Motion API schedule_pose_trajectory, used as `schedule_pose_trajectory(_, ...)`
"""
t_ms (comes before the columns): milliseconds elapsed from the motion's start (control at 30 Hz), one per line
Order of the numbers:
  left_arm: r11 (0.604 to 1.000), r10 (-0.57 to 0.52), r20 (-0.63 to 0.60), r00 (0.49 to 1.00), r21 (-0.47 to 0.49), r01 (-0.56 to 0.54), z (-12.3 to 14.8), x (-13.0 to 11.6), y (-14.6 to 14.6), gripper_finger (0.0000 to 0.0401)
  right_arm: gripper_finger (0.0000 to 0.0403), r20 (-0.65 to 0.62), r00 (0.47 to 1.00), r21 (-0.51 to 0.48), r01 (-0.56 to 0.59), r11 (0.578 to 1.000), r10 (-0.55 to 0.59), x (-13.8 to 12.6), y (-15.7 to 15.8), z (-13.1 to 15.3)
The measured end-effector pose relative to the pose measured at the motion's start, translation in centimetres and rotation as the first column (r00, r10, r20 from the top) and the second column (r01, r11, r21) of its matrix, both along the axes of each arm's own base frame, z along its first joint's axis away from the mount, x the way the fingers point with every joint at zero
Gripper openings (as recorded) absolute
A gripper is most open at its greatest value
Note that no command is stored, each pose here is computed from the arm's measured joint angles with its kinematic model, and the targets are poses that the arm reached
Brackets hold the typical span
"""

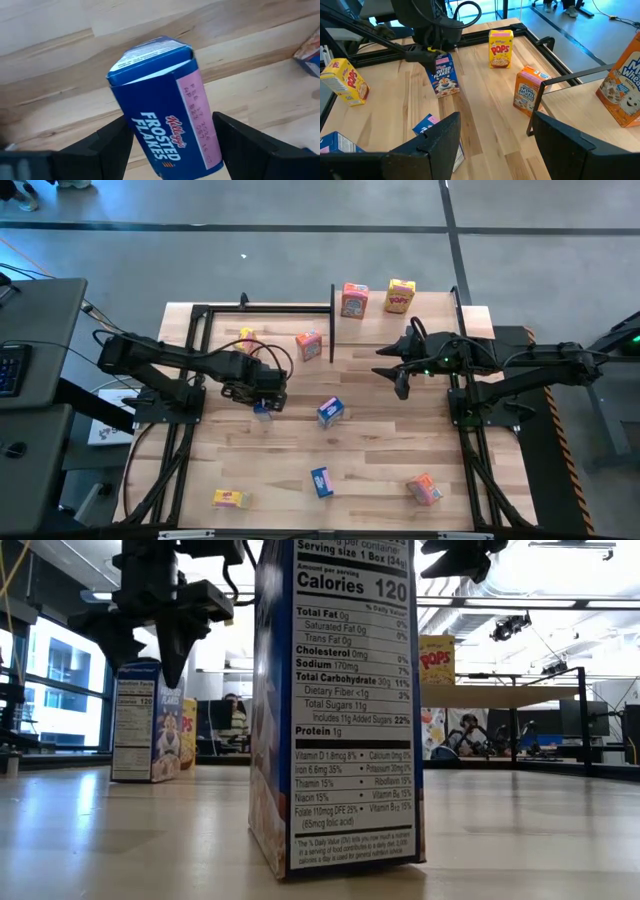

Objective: Stack cereal on shelf
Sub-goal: Put the top left blue cereal box on the shelf

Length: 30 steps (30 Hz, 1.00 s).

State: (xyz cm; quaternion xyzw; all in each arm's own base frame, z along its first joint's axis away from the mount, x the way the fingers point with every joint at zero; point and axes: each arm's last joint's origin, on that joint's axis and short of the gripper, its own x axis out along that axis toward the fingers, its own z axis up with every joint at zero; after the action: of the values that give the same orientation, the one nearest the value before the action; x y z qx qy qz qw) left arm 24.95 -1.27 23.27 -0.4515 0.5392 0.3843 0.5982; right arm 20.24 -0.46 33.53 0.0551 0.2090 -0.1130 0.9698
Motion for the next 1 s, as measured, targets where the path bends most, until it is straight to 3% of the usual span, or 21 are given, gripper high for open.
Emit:
schedule_pose_trajectory(400,0.99,-0.14,0.008,0.99,0.016,0.14,0.05,0.0,-0.01,0.0202,0.0239,0.004,1.0,0.02,0.009,1.0,-0.009,0.0,0.01,-0.01)
schedule_pose_trajectory(1000,0.95,-0.311,0.022,0.95,-0.015,0.312,0.06,-0.01,-0.19,0.02,0.0239,0.004,1.0,0.02,0.009,1.0,-0.009,0.0,0.01,-0.01)
